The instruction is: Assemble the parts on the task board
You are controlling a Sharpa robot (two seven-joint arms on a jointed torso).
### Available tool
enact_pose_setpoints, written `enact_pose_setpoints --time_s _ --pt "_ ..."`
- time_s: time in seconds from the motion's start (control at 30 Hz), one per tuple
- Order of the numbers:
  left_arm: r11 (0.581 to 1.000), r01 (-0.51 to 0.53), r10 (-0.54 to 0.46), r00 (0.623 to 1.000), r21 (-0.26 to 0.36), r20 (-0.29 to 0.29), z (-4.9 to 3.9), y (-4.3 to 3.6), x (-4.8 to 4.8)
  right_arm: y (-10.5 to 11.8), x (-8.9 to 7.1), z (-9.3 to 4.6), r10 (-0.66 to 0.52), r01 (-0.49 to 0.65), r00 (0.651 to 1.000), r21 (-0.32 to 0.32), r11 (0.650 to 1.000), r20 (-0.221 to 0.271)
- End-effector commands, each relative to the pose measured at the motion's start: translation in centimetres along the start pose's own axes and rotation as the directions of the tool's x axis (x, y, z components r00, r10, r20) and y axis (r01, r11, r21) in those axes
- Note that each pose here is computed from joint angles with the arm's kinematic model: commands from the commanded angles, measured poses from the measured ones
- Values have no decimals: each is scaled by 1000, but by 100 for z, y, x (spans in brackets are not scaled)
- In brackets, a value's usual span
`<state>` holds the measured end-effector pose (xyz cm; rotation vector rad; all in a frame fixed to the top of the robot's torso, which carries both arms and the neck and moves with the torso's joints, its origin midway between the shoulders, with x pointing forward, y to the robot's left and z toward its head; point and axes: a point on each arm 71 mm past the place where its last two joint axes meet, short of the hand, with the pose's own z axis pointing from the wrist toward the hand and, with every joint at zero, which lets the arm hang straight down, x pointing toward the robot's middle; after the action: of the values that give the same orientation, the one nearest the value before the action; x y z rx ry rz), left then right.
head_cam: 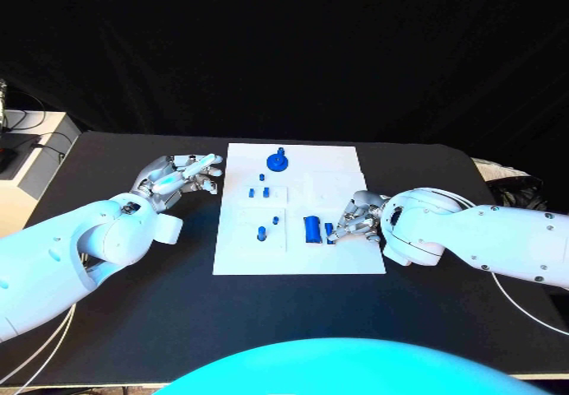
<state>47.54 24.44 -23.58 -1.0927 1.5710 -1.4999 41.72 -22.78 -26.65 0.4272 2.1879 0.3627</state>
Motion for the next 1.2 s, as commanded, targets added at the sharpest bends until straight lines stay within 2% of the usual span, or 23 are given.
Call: enact_pose_setpoints --time_s 0.03,0.3,0.6,0.9,1.1,1.2 --pt "1000 4 -4 1000 7 -17 5 -3 27 -6 3 -3 -7 7 1000 -10 1000 6" --pt "1000 5 -5 1000 7 -17 4 1 29 36 -20 -57 78 -74 996 -64 995 50" --pt "1000 6 -5 1000 8 -18 4 4 33 132 -31 -138 95 -88 993 -111 990 63" --pt "1000 6 -5 1000 8 -18 3 3 35 214 3 -123 63 -55 996 -127 990 61" --pt "1000 6 -6 1000 8 -19 5 3 41 251 66 -83 30 -26 999 -109 994 38" --pt "1000 6 -6 1000 8 -18 5 3 39 270 90 -67 15 -11 999 -101 995 41"
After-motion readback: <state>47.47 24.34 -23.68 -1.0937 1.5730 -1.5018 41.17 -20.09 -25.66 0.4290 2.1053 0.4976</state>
